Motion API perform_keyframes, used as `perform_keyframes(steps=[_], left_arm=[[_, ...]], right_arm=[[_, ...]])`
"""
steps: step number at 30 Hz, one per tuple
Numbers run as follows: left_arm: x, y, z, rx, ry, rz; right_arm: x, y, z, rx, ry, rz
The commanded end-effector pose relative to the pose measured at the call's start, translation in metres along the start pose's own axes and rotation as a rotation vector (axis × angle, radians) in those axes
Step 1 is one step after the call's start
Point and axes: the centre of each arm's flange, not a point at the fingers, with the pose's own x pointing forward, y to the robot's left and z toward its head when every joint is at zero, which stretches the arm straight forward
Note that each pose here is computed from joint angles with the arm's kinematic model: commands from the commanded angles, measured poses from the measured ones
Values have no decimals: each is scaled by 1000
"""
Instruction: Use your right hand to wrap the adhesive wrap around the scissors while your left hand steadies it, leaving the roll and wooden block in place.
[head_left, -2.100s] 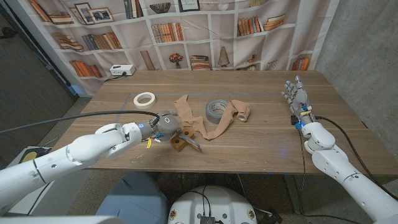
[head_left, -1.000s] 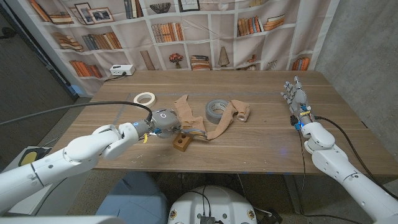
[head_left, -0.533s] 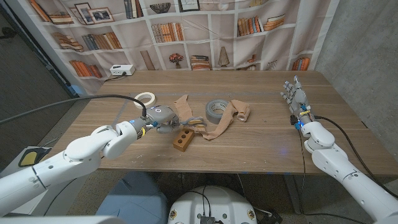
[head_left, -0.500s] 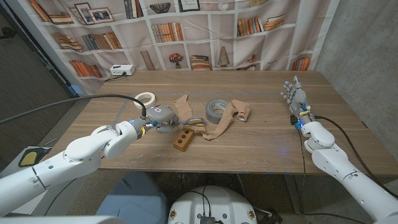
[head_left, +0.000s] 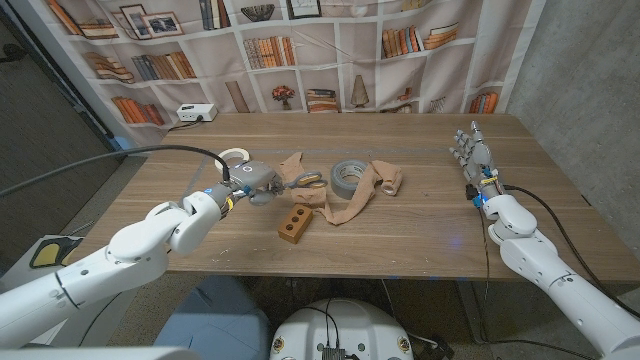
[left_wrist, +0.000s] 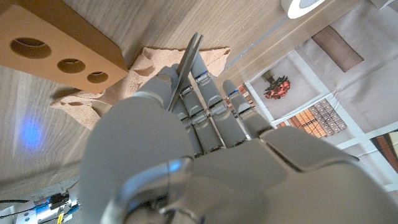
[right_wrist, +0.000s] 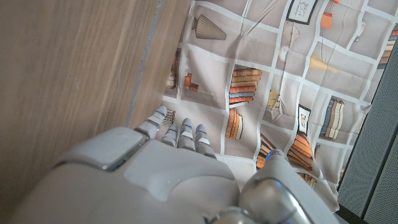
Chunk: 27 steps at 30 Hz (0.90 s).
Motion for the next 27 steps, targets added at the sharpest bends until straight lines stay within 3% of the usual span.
perform_keyframes(steps=[1,27], left_arm=[[-1,3,-2,-22,79,11],[-11,7,-9,-120,212,62]], right_arm=[[3,8,-1,0,-6,26],[3,12,7,-42,-31,49]])
